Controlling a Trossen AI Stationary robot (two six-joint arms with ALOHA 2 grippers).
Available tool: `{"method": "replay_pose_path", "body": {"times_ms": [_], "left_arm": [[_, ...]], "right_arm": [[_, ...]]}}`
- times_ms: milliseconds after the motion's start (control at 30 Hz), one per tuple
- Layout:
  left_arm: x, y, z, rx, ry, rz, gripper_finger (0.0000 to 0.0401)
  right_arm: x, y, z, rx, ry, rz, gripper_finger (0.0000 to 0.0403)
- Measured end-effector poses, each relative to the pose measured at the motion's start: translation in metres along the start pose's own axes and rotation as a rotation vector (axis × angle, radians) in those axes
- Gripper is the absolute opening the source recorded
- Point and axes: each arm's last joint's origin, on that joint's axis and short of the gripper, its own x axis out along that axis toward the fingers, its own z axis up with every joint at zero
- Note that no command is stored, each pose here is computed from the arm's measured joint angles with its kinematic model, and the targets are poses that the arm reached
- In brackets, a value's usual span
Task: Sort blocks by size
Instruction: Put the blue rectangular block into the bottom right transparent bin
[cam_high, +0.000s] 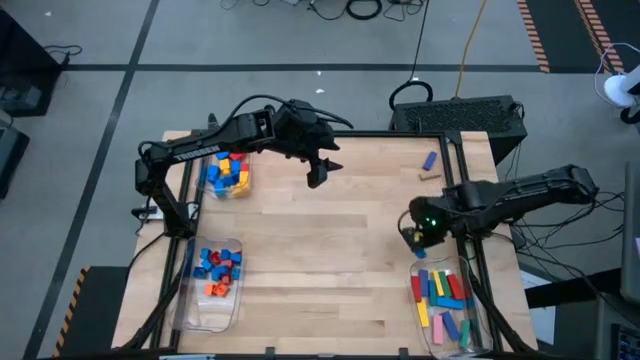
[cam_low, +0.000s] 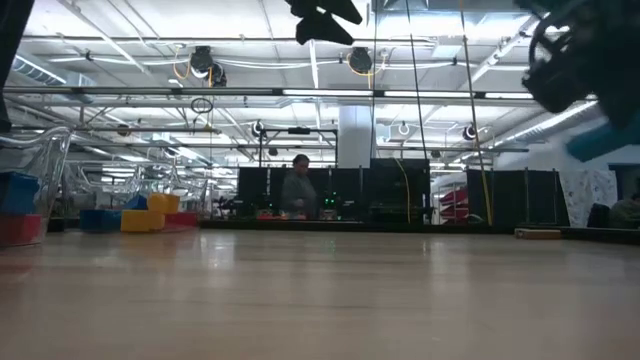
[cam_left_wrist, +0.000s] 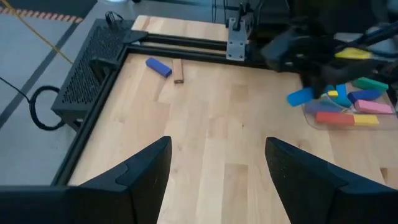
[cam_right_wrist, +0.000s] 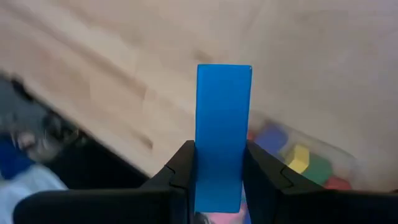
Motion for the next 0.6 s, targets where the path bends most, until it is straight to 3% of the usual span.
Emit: {"method": "replay_pose_path", "body": {"times_ms": [333, 600], "left_arm": [[0.006, 0.001, -0.001, -0.074, 0.006, 0.029, 0.0260], [0.010, 0.002, 0.000, -0.128, -0.013, 0.033, 0.0260]], "right_arm": [[0.003, 0.005, -0.040, -0.264, 0.151, 0.052, 0.0074], [0.008, -0.003, -0.065, -0.351, 0.239, -0.024, 0.0074]]}}
